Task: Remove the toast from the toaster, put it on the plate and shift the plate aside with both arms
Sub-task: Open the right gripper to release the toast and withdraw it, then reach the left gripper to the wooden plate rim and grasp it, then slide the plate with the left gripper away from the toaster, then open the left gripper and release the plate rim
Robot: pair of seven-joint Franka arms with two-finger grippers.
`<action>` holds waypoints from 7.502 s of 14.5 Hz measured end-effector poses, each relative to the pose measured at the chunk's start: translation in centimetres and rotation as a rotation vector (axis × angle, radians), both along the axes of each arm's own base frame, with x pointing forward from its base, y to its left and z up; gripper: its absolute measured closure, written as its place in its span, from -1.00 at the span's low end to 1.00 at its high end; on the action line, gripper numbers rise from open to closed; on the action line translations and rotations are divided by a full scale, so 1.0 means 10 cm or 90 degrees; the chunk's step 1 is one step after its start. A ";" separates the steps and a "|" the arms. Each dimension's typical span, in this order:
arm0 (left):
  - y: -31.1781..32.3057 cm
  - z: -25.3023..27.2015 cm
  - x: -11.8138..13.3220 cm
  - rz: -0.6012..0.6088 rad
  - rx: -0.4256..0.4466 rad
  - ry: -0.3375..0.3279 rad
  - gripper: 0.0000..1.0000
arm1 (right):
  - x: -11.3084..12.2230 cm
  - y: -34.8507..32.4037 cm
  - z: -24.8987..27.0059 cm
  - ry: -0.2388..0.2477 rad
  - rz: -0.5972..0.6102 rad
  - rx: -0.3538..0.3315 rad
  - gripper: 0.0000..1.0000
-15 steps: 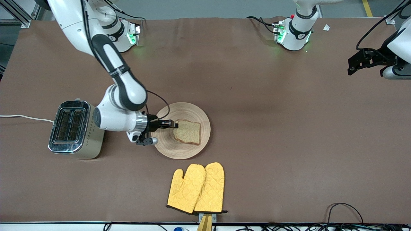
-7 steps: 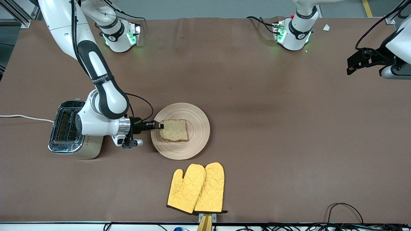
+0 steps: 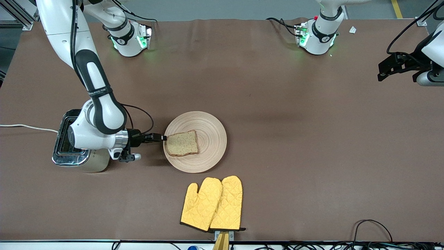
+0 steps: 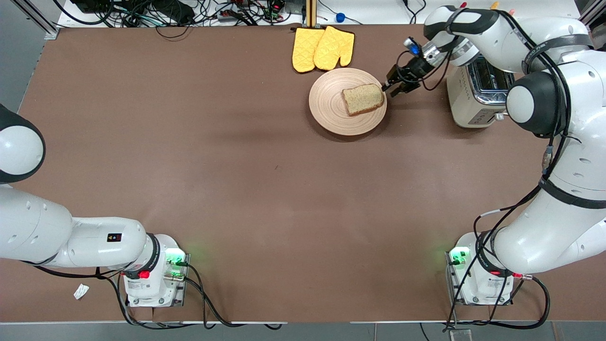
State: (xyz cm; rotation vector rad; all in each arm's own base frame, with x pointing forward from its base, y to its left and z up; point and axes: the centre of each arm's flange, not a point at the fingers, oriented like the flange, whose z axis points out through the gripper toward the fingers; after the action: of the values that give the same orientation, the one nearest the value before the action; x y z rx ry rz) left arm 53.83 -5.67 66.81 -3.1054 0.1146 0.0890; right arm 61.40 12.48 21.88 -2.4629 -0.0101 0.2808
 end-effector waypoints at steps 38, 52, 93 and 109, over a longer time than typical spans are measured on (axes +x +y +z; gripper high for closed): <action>-2.59 -5.27 0.60 -0.053 -0.750 0.036 -0.45 | -0.57 -1.64 4.36 -0.132 -0.009 -0.448 -1.00; -3.22 -5.69 0.50 -0.027 -0.751 0.027 0.39 | -0.66 -1.61 4.28 -0.100 -0.009 -0.424 -1.00; 2.56 -5.18 0.86 0.090 -0.710 -0.011 0.82 | -0.66 -1.57 4.28 -0.100 -0.006 -0.420 -1.00; 2.88 -5.30 1.00 0.067 -0.721 -0.083 -0.12 | -0.65 -1.52 4.28 -0.102 0.000 -0.418 -1.00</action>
State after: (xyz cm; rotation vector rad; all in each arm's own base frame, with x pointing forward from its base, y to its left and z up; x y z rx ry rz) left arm 63.87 23.16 13.80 -4.2273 -0.0213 -0.2791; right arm 54.86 -2.72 64.71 -3.1322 0.0175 0.0900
